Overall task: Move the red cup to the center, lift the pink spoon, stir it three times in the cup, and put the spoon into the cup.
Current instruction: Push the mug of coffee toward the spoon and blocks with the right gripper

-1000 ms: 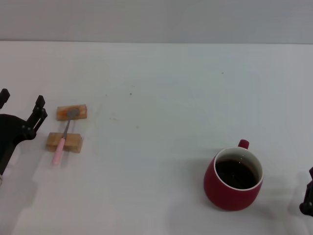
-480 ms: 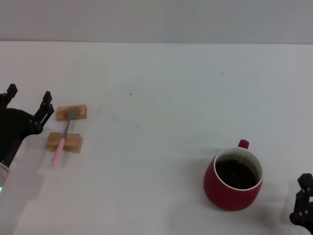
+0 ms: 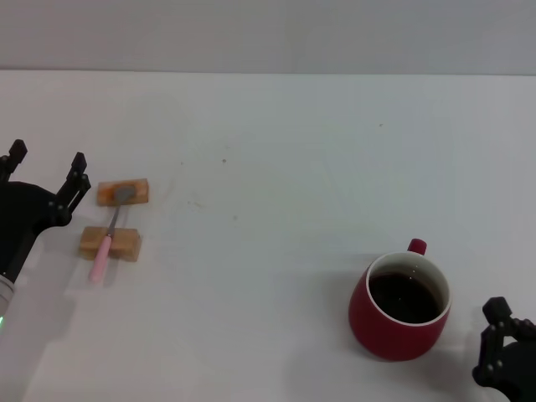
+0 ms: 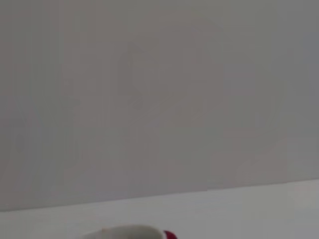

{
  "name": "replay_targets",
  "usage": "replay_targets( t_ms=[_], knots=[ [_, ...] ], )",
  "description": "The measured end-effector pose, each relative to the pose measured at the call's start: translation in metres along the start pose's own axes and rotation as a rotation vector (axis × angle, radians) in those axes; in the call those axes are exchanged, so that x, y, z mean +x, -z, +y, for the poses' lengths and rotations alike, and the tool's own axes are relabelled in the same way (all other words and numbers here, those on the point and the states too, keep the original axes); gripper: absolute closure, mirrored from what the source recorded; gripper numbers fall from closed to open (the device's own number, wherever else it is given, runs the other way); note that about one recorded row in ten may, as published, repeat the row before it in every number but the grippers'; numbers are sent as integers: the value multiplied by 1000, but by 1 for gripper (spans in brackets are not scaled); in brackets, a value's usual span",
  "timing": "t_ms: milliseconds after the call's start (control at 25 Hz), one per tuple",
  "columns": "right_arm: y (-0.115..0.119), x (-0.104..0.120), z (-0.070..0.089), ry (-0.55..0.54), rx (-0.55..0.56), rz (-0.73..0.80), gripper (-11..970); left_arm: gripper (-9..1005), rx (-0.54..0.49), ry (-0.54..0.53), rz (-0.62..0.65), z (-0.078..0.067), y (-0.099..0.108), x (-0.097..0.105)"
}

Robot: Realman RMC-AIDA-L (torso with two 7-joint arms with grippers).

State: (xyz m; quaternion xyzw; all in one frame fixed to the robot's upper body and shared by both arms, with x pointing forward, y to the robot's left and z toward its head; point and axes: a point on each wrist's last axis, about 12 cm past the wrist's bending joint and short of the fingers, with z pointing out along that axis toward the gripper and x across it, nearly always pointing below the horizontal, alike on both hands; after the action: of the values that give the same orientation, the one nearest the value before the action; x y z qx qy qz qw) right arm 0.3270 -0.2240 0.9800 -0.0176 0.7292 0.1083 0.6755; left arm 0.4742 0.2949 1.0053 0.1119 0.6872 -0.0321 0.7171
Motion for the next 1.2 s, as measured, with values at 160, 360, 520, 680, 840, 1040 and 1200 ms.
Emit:
replay_targets(
  t_ms=[160,360,520,680,840,1040,1200],
  knots=[
    [-1,1,2,-2,-21,8,959,196,0,0,-4,-1,0,0],
    [0,1,4,-3,-35,14,959,197,-1,0,-5,0,1,0],
    [-2,4,5,-2,-47,39,960,198,-3,1,-4,0,2,0],
    [-7,5,6,1,-63,53,959,198,0,0,-5,-1,2,0],
    [-11,5,6,0,-67,51,959,199,2,0,-6,-1,2,0],
    [-16,4,7,-12,-83,46,960,200,5,0,-10,-2,3,-1],
    [-19,3,8,-17,-93,48,960,200,4,0,-9,-2,3,0]
  ],
)
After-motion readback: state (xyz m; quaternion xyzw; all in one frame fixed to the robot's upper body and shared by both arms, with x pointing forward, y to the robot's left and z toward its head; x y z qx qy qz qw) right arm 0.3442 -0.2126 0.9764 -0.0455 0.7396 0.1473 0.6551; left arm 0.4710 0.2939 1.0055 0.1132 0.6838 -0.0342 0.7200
